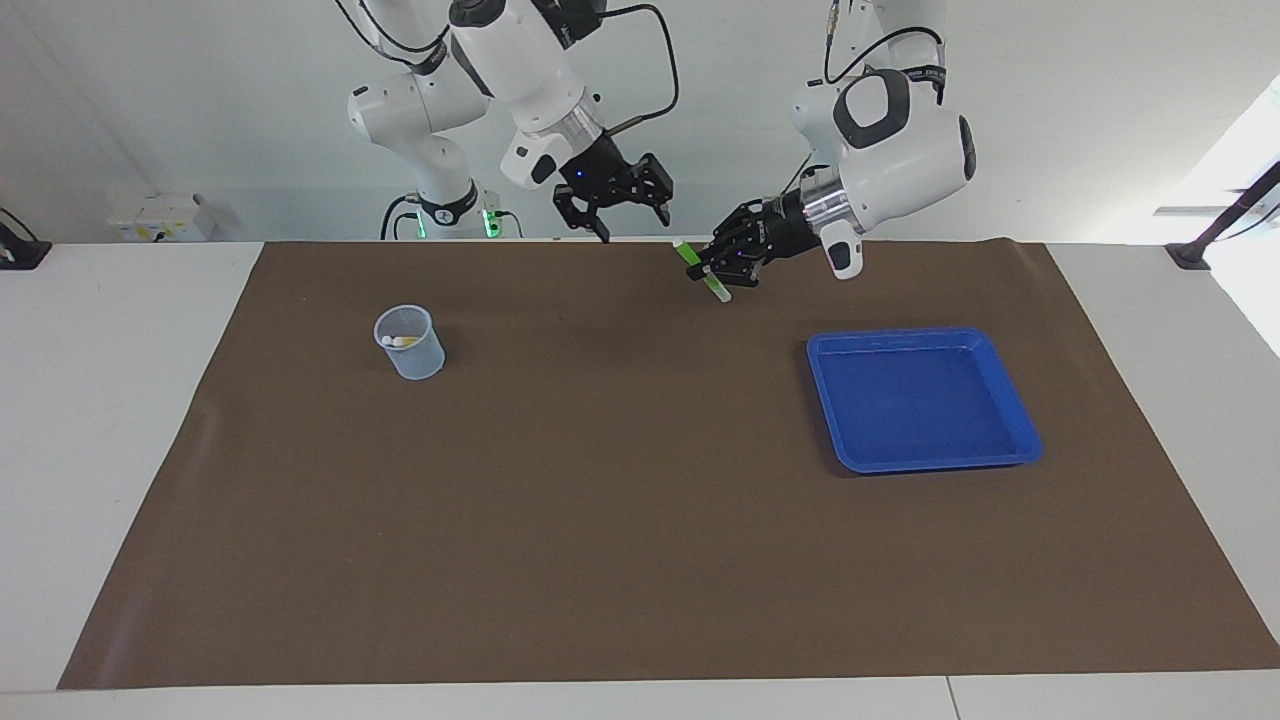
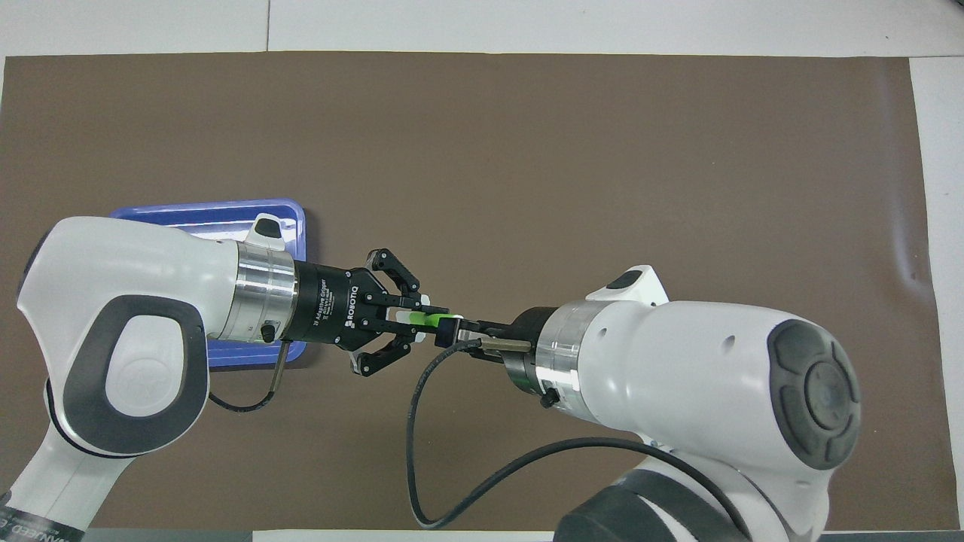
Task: Right arm passes pens to left for tray arrangement
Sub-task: 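Close the left gripper on the green pen and open the right gripper, then lower the green pen into the tray while the right gripper returns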
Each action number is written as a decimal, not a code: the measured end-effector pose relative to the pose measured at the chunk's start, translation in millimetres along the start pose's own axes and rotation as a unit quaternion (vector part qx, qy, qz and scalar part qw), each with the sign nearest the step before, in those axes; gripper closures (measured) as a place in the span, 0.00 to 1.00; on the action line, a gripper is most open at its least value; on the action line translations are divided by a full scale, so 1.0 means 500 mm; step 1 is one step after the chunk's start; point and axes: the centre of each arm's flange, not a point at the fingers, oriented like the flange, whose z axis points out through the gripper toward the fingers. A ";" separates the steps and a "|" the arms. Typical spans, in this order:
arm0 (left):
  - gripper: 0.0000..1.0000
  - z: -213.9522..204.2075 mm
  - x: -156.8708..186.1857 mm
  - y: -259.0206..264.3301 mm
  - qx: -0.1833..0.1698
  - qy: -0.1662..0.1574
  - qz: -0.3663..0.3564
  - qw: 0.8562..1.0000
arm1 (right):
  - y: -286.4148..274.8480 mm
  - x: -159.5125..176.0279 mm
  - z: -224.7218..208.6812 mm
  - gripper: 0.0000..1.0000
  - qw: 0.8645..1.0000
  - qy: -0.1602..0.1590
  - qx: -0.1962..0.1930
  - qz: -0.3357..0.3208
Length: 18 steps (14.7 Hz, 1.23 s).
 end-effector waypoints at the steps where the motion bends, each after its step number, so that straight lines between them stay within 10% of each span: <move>1: 0.83 -0.001 0.003 0.001 -0.001 0.012 0.015 1.000 | 0.036 0.009 -0.013 0.00 0.999 -0.012 -0.014 -0.039; 6: 0.83 0.002 0.072 -0.003 0.032 0.092 0.192 0.977 | 0.234 0.064 -0.081 0.00 0.967 -0.059 -0.050 -0.242; 11: 0.83 -0.061 0.260 0.020 0.114 0.183 0.345 0.913 | 0.329 0.084 -0.109 0.00 0.859 -0.102 -0.109 -0.489; 18: 0.83 -0.105 0.425 0.029 0.243 0.222 0.491 0.807 | 0.557 0.197 -0.032 0.02 0.725 -0.152 -0.074 -0.668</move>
